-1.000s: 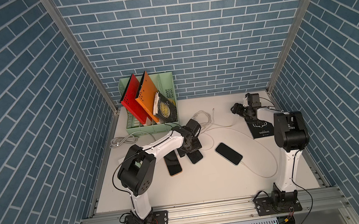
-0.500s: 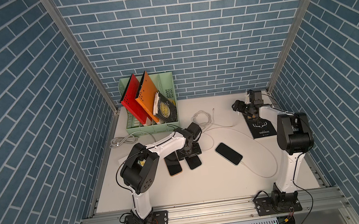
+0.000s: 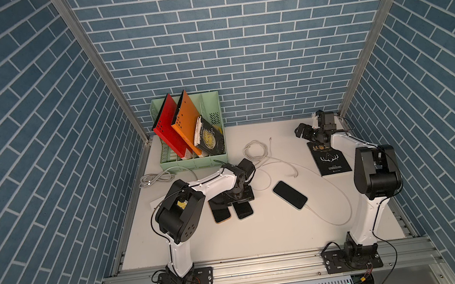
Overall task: Unplug the charging cable from the phone
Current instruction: Place the phone at the center of the board.
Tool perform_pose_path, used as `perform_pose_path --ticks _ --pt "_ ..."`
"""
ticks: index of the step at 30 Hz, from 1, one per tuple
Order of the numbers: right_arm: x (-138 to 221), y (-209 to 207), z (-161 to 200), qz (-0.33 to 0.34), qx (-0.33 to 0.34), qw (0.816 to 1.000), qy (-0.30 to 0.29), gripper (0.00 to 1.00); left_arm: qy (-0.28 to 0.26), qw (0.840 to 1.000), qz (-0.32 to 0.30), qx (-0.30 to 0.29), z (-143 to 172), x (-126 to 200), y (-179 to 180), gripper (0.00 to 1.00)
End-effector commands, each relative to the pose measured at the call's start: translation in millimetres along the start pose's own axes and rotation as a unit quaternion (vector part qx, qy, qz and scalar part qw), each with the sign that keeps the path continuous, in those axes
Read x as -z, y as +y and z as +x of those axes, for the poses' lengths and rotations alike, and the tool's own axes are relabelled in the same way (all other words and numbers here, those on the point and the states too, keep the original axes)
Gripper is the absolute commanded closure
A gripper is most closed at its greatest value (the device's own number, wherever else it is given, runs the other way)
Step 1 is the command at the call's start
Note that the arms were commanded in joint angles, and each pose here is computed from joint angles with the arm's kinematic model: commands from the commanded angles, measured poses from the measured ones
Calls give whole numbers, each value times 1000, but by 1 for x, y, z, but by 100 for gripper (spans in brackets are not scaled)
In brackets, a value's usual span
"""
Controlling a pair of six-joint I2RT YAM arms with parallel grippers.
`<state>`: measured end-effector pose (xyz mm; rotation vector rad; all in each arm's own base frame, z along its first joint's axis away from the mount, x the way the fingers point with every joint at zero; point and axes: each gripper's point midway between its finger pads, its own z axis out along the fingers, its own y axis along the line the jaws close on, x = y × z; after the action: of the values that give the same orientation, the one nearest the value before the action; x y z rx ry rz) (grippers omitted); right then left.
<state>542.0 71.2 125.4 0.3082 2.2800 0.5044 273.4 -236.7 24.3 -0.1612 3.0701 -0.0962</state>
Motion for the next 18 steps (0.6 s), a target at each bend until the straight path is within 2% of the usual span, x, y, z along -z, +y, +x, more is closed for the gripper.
perform_pose_path --ticks 1,5,7,11,15,18 --pt "19 8 -18 -1 23 1000 -21 0 11 1000 -21 -11 7 -6 8 24" --pt "29 9 -22 4 32 999 -28 1 -2 1000 -18 -8 0 -1 4 14" --pt "36 12 -25 3 37 999 -31 0 -12 1000 -15 -3 -5 4 1 3" --pt "45 21 -13 -15 34 999 -13 0 -32 999 -4 7 -14 17 -5 0" --pt "45 33 28 -24 46 998 30 1 -69 997 15 25 -29 39 -13 1" --pt "41 40 75 -18 63 995 77 1 -92 994 34 37 -39 54 -20 2"
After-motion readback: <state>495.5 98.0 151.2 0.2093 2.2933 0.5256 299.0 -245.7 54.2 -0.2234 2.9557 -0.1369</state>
